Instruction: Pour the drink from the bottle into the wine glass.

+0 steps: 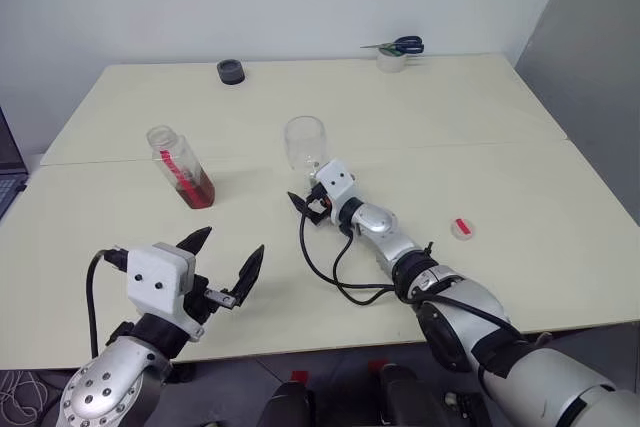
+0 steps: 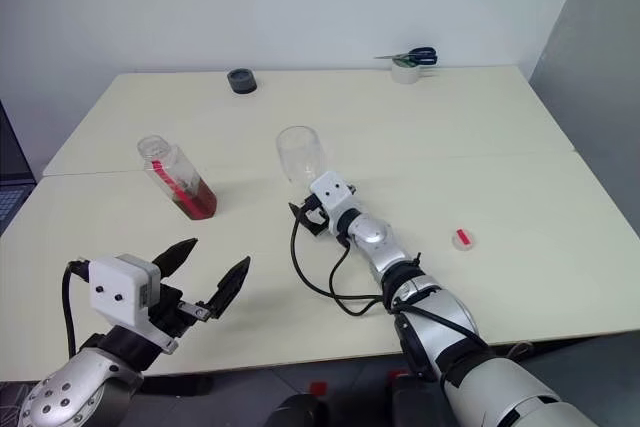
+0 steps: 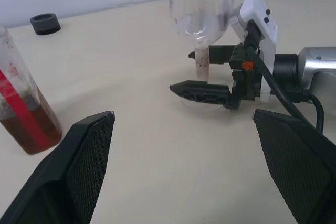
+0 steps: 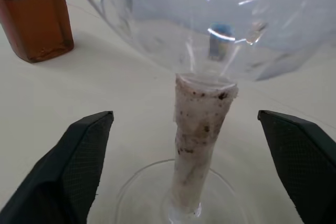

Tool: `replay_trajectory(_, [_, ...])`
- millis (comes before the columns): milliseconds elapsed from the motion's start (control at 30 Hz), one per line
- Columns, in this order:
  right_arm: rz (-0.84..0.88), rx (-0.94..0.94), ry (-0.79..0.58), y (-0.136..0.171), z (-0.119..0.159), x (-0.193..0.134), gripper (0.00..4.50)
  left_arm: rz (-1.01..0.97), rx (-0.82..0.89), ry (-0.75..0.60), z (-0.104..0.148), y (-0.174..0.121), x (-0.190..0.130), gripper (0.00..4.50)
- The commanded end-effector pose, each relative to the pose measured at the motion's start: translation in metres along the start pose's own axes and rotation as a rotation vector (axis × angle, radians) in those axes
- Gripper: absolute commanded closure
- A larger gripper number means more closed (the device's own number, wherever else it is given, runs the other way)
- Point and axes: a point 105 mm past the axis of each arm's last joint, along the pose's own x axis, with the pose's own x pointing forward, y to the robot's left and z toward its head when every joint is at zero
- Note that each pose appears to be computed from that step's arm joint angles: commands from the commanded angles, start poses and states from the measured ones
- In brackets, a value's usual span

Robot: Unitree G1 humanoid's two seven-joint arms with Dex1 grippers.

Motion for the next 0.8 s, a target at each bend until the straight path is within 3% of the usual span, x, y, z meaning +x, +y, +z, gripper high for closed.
replay_trajectory(33, [0.059, -0.032, -0.082, 0.003, 0.006, -0.011, 0.01, 0.027, 0.000, -0.006, 0.000, 0.007, 0.005, 0.00])
replay_trajectory(233, [0.086, -0.161, -0.087, -0.035, 0.014, -0.069, 0.01, 0.201, -0.076, 0.007, -0.022, 0.031, 0.021, 0.00])
replay_trajectory(400, [0.092, -0.227, -0.041, -0.058, 0.043, -0.116, 0.01, 0.266, -0.099, -0.004, -0.028, 0.036, 0.025, 0.00])
replay_trajectory(500, [0.182, -0.228, -0.053, -0.051, 0.070, -0.142, 0.01, 0.349, -0.105, 0.001, -0.032, 0.049, 0.020, 0.00])
replay_trajectory(633, [0.451, -0.261, -0.060, -0.024, 0.109, -0.175, 0.01, 0.452, -0.086, -0.012, -0.032, 0.073, 0.023, 0.00])
replay_trajectory(800, [0.625, -0.207, -0.029, -0.010, 0.139, -0.192, 0.01, 0.485, -0.068, -0.020, -0.033, 0.087, 0.036, 0.00])
